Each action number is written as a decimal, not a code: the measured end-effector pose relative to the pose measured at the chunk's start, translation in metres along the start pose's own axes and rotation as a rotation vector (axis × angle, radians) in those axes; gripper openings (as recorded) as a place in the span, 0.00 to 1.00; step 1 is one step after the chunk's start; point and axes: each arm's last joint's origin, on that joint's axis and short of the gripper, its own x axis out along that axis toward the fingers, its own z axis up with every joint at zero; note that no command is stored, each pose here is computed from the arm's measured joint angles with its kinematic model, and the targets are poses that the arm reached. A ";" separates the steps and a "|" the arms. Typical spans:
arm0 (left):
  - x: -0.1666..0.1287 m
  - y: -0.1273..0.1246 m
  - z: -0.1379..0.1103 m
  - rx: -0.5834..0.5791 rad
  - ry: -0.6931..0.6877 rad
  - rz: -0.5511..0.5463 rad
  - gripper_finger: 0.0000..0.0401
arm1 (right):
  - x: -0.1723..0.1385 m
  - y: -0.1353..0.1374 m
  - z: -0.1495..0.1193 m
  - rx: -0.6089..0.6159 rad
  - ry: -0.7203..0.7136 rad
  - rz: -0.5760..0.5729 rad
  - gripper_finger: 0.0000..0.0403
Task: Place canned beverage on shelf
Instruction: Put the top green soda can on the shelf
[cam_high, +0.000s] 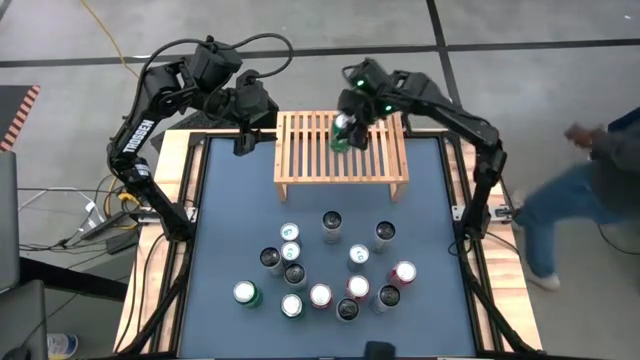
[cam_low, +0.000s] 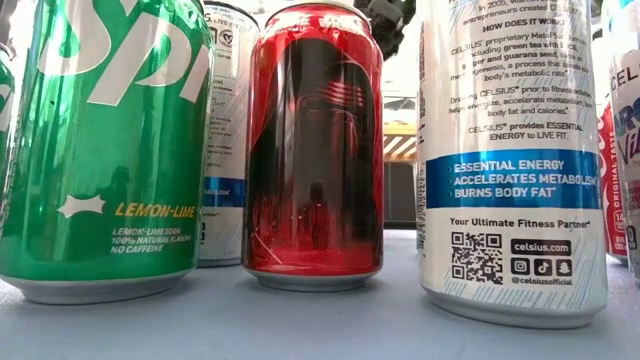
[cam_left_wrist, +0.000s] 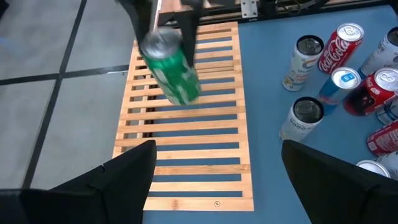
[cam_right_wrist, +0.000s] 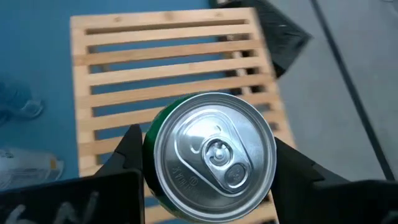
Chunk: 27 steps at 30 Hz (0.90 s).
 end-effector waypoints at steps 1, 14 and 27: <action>0.000 0.000 0.000 0.002 0.000 0.000 0.83 | -0.006 -0.003 -0.002 0.010 -0.005 -0.011 0.47; 0.000 0.002 0.005 0.015 -0.048 0.023 0.83 | -0.072 -0.065 -0.052 0.230 0.081 -0.213 0.48; 0.007 0.003 0.003 -0.007 -0.032 0.015 0.83 | -0.055 -0.093 -0.077 0.277 0.168 -0.148 0.48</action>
